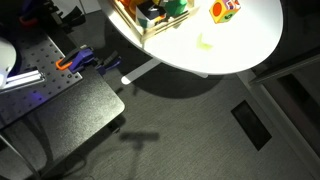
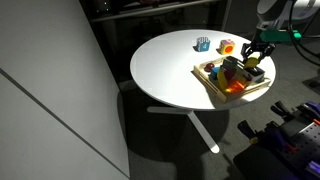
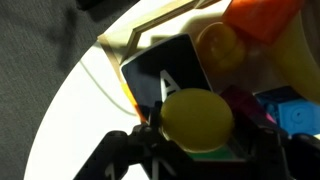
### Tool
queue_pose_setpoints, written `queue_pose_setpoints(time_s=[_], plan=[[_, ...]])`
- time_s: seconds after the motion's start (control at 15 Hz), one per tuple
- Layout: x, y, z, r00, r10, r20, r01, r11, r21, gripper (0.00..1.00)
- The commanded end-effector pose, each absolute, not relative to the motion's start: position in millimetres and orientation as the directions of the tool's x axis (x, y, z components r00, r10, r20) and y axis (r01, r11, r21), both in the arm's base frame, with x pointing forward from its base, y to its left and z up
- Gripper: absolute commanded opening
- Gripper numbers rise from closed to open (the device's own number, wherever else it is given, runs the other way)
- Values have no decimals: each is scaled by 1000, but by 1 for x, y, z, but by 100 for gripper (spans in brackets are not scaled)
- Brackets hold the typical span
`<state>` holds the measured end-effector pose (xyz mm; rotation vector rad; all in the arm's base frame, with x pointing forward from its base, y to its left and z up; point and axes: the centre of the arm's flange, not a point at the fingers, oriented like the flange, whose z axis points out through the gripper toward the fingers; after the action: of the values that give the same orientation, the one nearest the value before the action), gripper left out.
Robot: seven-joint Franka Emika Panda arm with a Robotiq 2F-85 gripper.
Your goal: Pick up the yellow fruit on the right and put it in the crate
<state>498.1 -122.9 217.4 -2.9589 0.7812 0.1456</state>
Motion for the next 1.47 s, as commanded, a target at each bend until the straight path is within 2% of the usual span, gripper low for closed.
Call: queue_pose_setpoints(time_s=[0.0,0.27,0.33,0.4,0.47,0.53,1.13,1.4], plan=[[487,-102,228,915,-387,-118,-396,-916,-61,47],[482,-85,225,946,-299,-122,-309,-949,-71,47],[480,-82,223,952,-282,-122,-292,-954,-73,58],[479,-80,222,955,-270,-125,-280,-957,-74,93],[479,-78,222,957,-260,-129,-271,-960,-75,94],[478,-77,221,958,-252,-134,-263,-962,-75,99],[459,-74,234,961,-119,-248,-130,-991,-28,100],[450,-73,246,970,-35,-242,-36,-999,0,100]])
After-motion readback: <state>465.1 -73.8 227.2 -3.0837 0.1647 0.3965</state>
